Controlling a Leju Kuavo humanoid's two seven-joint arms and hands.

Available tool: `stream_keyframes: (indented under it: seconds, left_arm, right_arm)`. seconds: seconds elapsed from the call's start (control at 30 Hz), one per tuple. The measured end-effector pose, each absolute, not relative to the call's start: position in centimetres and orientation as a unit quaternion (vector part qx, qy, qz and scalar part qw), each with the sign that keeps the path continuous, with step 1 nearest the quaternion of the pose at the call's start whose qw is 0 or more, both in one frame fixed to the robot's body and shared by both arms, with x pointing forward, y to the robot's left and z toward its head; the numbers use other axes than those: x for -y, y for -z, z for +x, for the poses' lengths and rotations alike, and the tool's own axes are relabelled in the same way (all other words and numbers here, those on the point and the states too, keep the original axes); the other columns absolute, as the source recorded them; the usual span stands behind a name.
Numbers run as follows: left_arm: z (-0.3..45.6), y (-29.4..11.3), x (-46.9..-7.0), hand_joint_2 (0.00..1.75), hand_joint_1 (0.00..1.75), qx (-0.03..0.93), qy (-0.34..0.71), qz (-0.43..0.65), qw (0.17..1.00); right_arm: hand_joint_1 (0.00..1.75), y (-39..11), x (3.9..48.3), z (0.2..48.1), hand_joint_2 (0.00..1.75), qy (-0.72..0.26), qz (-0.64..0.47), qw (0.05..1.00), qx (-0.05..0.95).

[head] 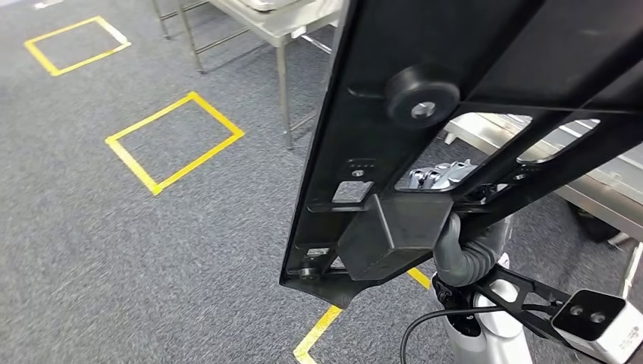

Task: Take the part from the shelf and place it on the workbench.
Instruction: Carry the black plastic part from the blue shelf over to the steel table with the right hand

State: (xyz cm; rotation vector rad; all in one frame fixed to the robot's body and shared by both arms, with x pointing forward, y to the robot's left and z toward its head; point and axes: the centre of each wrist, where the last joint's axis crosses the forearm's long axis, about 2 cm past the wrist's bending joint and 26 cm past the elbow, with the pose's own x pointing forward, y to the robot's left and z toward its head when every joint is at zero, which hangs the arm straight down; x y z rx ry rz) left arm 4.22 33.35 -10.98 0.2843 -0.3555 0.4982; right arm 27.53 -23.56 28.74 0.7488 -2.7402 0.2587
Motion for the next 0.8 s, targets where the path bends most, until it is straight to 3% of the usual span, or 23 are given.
stream_keyframes:
  seconds: [0.8]
  left_arm:
    - [4.37, 11.01, -32.91, 0.0, 0.0, 0.183, -0.254, 0.123, 0.942]
  right_arm:
    - [1.75, -28.88, 23.73, 26.86, 1.75, -0.087, 0.239, 0.149, 0.956]
